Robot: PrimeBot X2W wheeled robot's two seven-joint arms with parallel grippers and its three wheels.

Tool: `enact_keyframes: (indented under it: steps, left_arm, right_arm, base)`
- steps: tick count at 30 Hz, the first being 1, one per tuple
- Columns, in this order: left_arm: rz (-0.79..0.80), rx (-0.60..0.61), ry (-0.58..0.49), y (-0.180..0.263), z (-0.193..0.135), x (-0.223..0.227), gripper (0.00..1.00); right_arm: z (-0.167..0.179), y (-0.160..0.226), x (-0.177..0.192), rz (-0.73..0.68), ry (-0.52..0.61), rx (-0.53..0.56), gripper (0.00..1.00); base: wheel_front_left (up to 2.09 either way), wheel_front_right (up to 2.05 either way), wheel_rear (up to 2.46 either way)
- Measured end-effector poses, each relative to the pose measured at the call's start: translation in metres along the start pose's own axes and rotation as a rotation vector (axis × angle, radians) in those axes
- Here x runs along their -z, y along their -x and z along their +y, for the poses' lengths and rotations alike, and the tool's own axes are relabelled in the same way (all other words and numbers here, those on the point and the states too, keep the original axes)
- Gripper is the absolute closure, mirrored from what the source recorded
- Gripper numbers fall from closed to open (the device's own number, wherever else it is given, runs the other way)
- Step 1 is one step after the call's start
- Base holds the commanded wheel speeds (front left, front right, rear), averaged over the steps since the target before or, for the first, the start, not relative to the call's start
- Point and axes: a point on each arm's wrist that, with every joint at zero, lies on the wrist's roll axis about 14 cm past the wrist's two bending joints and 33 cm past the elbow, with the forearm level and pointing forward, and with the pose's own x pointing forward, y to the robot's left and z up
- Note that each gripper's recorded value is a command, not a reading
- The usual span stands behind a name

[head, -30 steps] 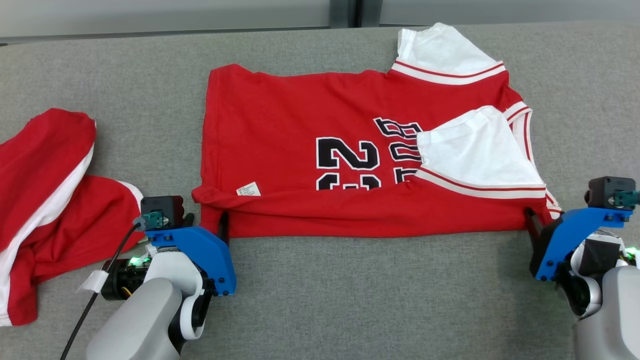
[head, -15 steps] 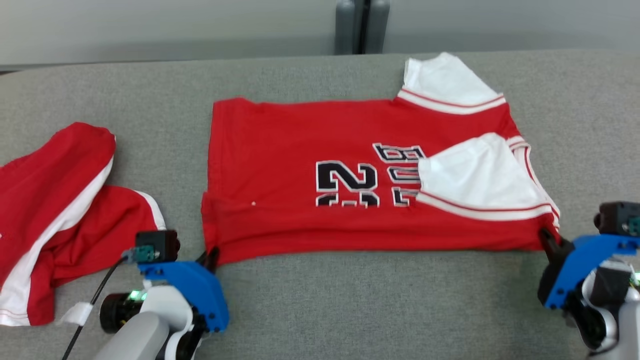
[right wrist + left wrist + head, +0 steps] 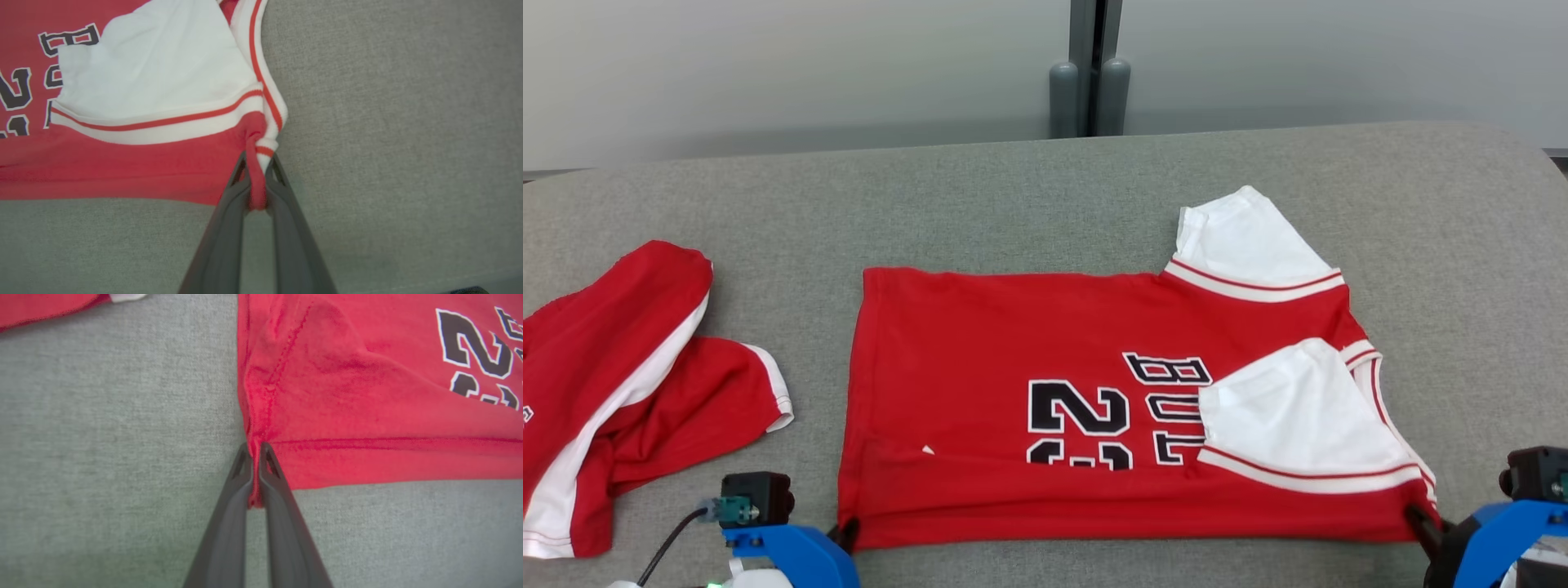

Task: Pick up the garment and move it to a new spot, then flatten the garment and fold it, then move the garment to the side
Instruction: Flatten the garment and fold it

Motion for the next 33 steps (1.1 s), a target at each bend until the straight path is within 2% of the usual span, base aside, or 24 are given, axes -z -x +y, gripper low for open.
enact_keyframes:
  steps: [1,2,3,4,5,8,11,17,21,28,33]
  left_arm:
    - [0.017,0.003,0.001,0.001,-0.001,0.004,1.0]
    - [0.036,0.011,-0.004,0.003,-0.003,0.009,0.89]
    - [0.047,0.021,-0.008,0.004,-0.005,0.011,0.65]
    - [0.047,0.024,-0.01,0.004,-0.006,0.012,0.1]
    - [0.047,0.024,-0.014,0.004,-0.006,0.012,0.0]
    - [0.056,0.029,-0.014,-0.001,-0.009,0.012,0.0]
    - [0.046,0.029,-0.003,-0.009,-0.009,0.0,0.0]
    - [-0.085,0.006,-0.007,-0.029,-0.003,-0.07,0.0]
    - [-0.152,0.001,-0.028,-0.039,-0.011,-0.116,0.0]
    - [-0.166,-0.055,-0.073,-0.073,-0.011,-0.152,0.0]
    - [-0.152,-0.076,-0.102,-0.093,-0.006,-0.159,0.0]
  right_arm:
    - [-0.002,0.001,0.005,0.013,-0.002,0.003,1.0]
    - [-0.004,0.002,0.011,0.035,-0.007,0.009,1.0]
    - [-0.006,0.003,0.018,0.062,-0.012,0.014,1.0]
    - [-0.007,0.003,0.021,0.07,-0.014,0.014,0.72]
    - [-0.007,0.003,0.021,0.065,-0.019,0.013,0.0]
    - [-0.006,-0.002,0.002,0.018,0.016,0.03,0.0]
    - [0.005,-0.01,-0.04,-0.074,0.098,0.044,0.0]
    - [0.043,-0.025,-0.137,-0.261,0.245,0.001,0.0]
    - [0.067,-0.041,-0.171,-0.301,0.317,-0.037,0.0]
    - [0.093,-0.081,-0.194,-0.305,0.364,-0.09,0.0]
    - [0.104,-0.109,-0.183,-0.265,0.353,-0.127,0.0]
  base:
    - [0.0,0.0,0.0]
    - [0.0,0.0,0.0]
    - [0.0,0.0,0.0]
    - [0.0,0.0,0.0]
    - [0.0,0.0,0.0]
    - [0.0,0.0,0.0]
    - [0.0,0.0,0.0]
    - [0.0,0.0,0.0]
    - [0.0,0.0,0.0]
    - [0.0,0.0,0.0]
    - [0.0,0.0,0.0]
